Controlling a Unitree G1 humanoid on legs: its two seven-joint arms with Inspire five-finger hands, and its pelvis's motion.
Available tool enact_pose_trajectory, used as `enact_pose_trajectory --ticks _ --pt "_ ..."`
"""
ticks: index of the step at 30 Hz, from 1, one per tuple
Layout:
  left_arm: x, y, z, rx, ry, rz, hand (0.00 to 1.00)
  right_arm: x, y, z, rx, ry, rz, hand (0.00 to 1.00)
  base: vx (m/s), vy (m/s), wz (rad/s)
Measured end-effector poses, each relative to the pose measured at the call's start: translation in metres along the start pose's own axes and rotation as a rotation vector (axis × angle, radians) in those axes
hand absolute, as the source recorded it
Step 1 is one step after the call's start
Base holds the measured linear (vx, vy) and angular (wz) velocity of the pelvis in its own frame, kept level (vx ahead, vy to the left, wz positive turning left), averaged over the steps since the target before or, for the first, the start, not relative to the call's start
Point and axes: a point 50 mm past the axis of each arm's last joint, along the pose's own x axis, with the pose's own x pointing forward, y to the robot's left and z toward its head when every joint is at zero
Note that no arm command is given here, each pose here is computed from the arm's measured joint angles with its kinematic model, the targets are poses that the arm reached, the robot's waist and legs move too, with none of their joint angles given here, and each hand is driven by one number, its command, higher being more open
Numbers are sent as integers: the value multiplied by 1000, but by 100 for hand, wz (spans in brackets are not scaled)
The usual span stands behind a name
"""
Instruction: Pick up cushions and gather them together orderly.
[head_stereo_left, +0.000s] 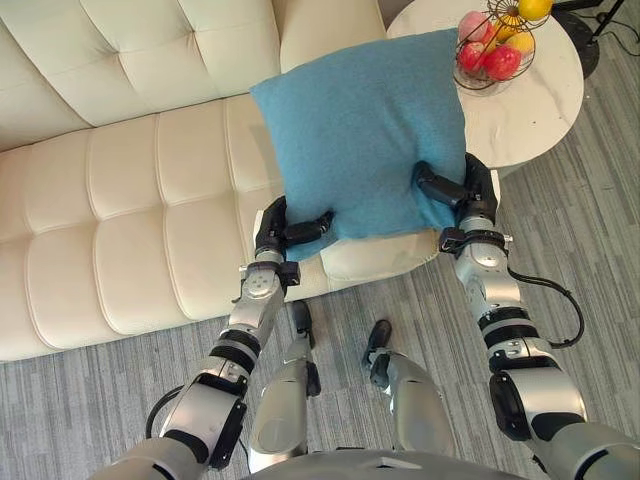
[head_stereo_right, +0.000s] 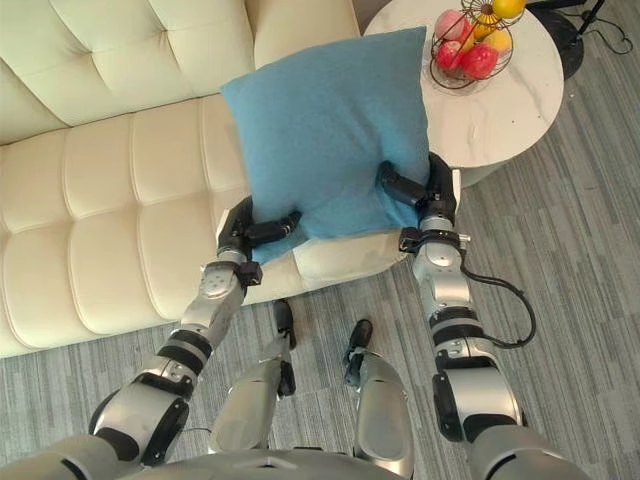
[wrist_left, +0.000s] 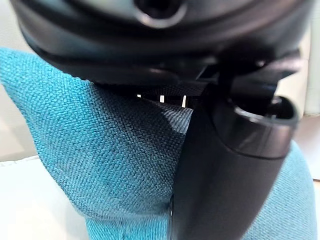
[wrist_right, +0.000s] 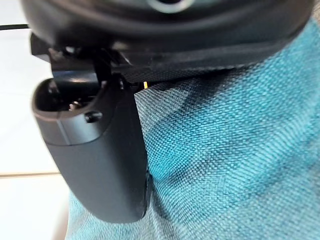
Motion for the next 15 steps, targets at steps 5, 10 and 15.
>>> enact_pose_trajectory --ticks 5,10,15 --pt "-4 -9 18 -35 -88 -14 0 -11 8 3 26 -53 26 0 11 -85 -2" --pt "-23 -3 6 -53 -87 -26 0 -40 2 -21 47 -16 25 0 89 -53 -2" --pt "-68 1 -29 -86 -11 -69 0 -87 -9 -51 20 56 28 0 63 -24 -1"
